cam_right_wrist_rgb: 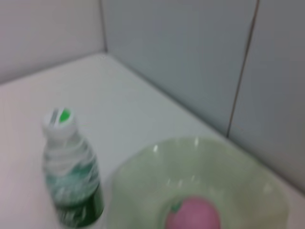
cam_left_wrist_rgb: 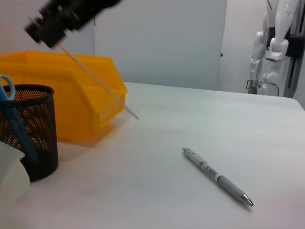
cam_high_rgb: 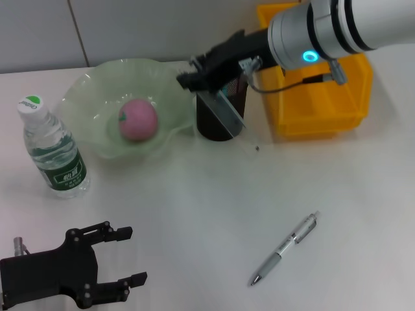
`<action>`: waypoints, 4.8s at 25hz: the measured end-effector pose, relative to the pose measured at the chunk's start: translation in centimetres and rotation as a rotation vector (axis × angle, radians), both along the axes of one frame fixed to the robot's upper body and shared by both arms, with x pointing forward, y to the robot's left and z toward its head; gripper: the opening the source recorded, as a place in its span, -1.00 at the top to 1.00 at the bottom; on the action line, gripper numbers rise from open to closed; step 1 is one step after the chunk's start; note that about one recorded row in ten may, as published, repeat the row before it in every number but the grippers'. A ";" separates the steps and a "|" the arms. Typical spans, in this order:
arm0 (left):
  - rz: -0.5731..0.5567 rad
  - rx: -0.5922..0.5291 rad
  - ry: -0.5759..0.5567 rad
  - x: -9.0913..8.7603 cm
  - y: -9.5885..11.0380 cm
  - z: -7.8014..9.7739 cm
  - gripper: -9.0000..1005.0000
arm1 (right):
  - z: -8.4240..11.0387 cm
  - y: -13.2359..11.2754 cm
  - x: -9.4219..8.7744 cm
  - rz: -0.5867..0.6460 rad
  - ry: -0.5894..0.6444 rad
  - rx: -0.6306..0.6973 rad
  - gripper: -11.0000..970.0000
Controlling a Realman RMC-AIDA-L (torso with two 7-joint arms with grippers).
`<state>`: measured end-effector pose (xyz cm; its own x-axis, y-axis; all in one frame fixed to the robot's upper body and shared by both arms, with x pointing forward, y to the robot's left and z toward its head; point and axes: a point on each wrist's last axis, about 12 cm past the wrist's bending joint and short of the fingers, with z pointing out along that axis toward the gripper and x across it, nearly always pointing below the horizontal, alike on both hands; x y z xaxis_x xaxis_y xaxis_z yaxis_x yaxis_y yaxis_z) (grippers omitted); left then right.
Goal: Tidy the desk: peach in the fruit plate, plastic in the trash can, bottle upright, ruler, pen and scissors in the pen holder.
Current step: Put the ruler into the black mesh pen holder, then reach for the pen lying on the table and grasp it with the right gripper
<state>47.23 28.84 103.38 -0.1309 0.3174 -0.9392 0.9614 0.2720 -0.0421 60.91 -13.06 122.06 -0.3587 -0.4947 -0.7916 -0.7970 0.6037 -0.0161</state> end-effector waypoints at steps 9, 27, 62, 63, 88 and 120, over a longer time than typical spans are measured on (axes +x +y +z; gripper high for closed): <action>0.001 0.001 -0.003 0.1 0.0 0.1 -0.59 | 0.8 -1.3 1.1 -0.107 -0.111 0.198 0.14; 0.004 0.001 -0.003 0.2 0.1 0.1 -0.59 | -0.6 -1.6 4.3 -0.241 -0.216 0.291 0.09; 0.006 -0.006 0.005 -0.1 0.0 0.0 -0.59 | -5.2 -0.6 5.9 -0.296 -0.159 0.218 0.00; 0.007 -0.006 0.006 -0.1 0.1 0.0 -0.59 | -5.2 -0.7 5.9 -0.297 -0.158 0.218 0.00; 0.010 0.001 0.002 0.0 0.2 0.0 -0.59 | -5.6 -1.3 5.1 -0.285 -0.155 0.211 -0.56; 0.020 -0.009 0.017 -0.1 0.2 0.0 -0.59 | -0.9 -6.0 -0.2 0.231 0.107 0.148 -0.58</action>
<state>47.13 29.02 103.34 -0.1533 0.3062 -0.9395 0.9549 0.2906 -0.0612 60.73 -19.08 121.18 -0.3355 -0.4547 -0.8250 -0.9060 0.3958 0.1502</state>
